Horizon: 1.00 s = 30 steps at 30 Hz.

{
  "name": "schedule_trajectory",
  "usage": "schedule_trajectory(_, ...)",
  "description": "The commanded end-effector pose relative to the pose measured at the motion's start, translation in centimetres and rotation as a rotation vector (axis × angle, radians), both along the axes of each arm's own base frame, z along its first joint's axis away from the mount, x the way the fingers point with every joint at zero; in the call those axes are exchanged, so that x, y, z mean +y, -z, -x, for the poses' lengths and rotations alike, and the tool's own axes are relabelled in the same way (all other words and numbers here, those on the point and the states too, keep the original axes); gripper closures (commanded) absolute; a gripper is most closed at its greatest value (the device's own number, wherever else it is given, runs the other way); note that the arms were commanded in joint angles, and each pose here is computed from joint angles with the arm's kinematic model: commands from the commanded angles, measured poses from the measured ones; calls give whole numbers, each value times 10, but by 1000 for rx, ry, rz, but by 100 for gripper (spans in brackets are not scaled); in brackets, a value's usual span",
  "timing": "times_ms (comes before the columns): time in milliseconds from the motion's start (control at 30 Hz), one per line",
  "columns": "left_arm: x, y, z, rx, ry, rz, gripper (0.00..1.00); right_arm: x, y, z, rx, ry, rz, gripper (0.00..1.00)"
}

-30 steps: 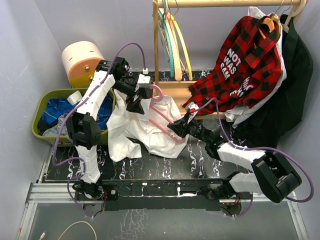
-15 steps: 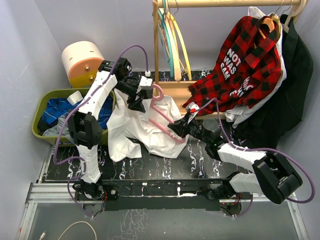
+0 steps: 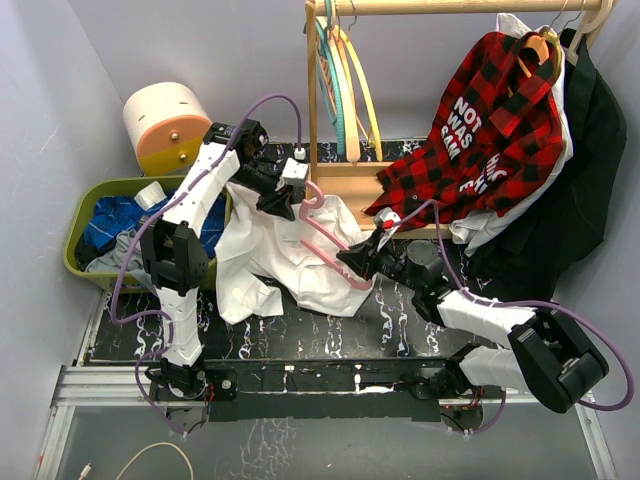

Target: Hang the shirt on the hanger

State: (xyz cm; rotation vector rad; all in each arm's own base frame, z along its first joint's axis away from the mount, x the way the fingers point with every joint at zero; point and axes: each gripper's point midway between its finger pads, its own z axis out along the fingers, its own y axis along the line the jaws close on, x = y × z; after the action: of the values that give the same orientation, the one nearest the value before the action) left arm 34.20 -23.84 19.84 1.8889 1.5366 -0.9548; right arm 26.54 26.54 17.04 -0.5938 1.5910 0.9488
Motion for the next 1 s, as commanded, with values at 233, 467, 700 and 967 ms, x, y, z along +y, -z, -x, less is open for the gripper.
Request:
schedule_trajectory(233, -1, -49, 13, -69, -78, 72, 100, -10, -97, -7, -185, 87, -251, 89)
schedule_trajectory(467, 3, -124, 30, -180, -118, 145, 100, -48, -130, -17, -238, 277, -247, 29)
schedule_trajectory(700, 13, -158, 59, -229, -118, 149, 100, -126, -168, -17, -220, 564, -346, 17)
schedule_trajectory(967, 23, -191, 67, -337, -178, 158, 100, -130, -162, 10, -221, 389, -366, 19)
